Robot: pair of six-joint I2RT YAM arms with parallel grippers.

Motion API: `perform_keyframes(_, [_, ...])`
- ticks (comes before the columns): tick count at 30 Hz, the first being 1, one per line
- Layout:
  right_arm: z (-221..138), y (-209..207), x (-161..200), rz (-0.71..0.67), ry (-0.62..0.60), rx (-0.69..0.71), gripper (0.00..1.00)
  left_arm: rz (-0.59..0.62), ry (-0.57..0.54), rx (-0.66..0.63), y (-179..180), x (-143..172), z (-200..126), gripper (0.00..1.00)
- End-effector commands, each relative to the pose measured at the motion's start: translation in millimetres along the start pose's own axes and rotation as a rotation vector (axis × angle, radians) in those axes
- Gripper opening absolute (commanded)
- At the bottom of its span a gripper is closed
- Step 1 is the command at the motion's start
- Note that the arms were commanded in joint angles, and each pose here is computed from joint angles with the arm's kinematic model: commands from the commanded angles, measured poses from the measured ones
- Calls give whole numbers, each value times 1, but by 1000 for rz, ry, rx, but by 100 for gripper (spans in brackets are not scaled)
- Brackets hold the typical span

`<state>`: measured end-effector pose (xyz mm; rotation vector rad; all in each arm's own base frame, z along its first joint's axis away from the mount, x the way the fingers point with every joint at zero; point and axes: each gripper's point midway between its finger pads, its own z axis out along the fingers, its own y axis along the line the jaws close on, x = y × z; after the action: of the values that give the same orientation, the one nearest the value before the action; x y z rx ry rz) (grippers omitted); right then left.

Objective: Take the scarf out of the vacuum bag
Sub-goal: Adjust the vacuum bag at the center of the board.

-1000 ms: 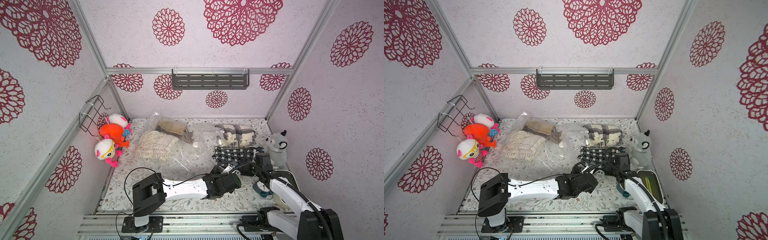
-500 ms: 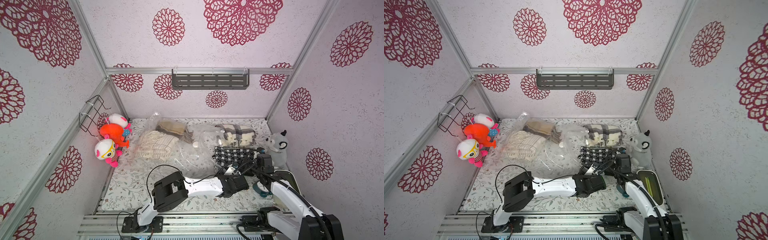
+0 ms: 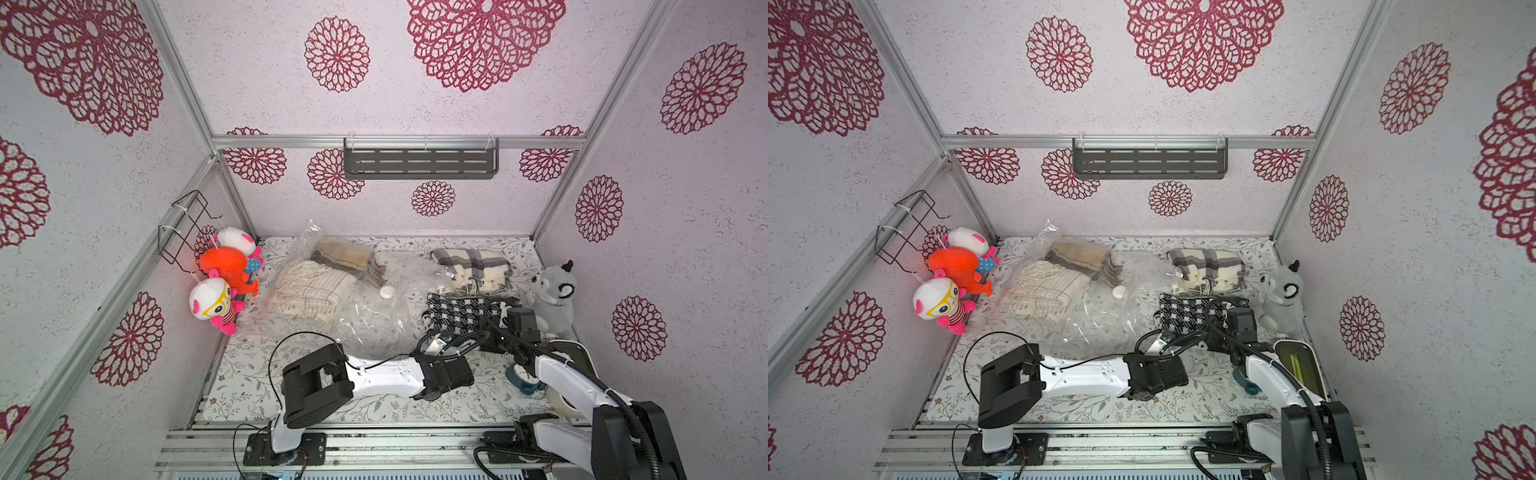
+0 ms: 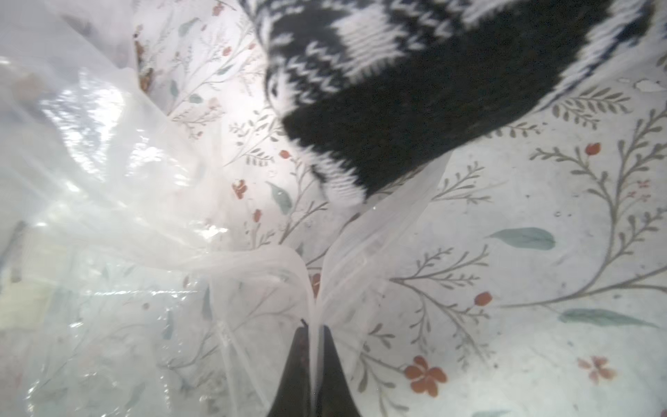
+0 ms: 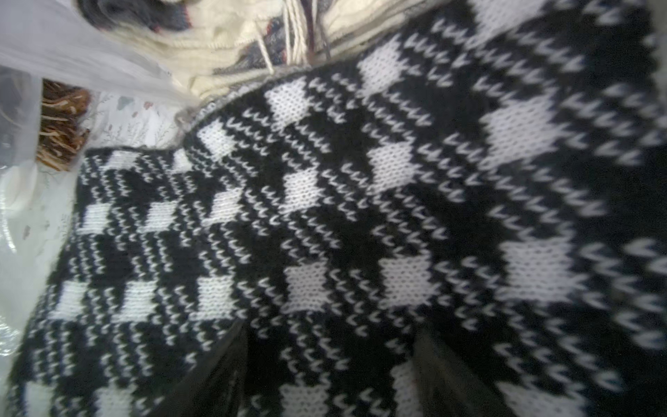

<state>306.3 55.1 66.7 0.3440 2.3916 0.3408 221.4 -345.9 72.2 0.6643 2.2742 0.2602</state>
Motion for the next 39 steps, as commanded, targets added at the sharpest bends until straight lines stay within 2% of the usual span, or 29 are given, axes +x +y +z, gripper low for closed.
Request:
perform_keyframes(1, [5,-10,-4,3,4,77,72,-17,13,-118,45,15,-10,0])
perform_keyframes(9, [3,-23,-5,10,0,145,72,-64,83,-195,101,55,-30,0])
perform_keyframes(12, [-2,-27,-8,16,-26,161,71,-96,116,-159,107,68,-28,0])
perform_keyframes(17, [-8,-17,-12,8,-39,116,71,-104,128,-226,129,75,-33,0])
perform_keyframes(20, [-20,1,-22,-6,-94,54,72,-128,109,-155,118,69,-29,0])
perform_keyframes(21, [-24,8,-24,-20,-110,40,72,-131,98,-138,115,64,-30,4])
perform_keyframes(22, [-27,19,-26,-39,-123,13,74,-131,82,-143,117,57,-33,33])
perform_keyframes(23, [-28,32,-26,-60,-122,-34,74,-136,54,-152,120,47,-38,50])
perform_keyframes(26, [-18,61,-17,-105,-56,-136,75,-160,-47,-158,130,10,-58,82])
perform_keyframes(28, [-12,76,-13,-141,-42,-163,75,-181,-127,-154,136,-17,-71,96])
perform_keyframes(31, [-1,91,-4,-162,-9,-202,72,-187,-199,-74,129,-59,-73,98])
perform_keyframes(33, [5,88,2,-181,8,-157,72,-160,-205,38,108,-83,-58,98])
perform_keyframes(37, [15,45,1,-150,-13,52,73,-55,-119,2,89,-99,-11,98])
perform_keyframes(39, [24,34,9,-102,30,30,73,-6,-111,42,71,-102,4,98])
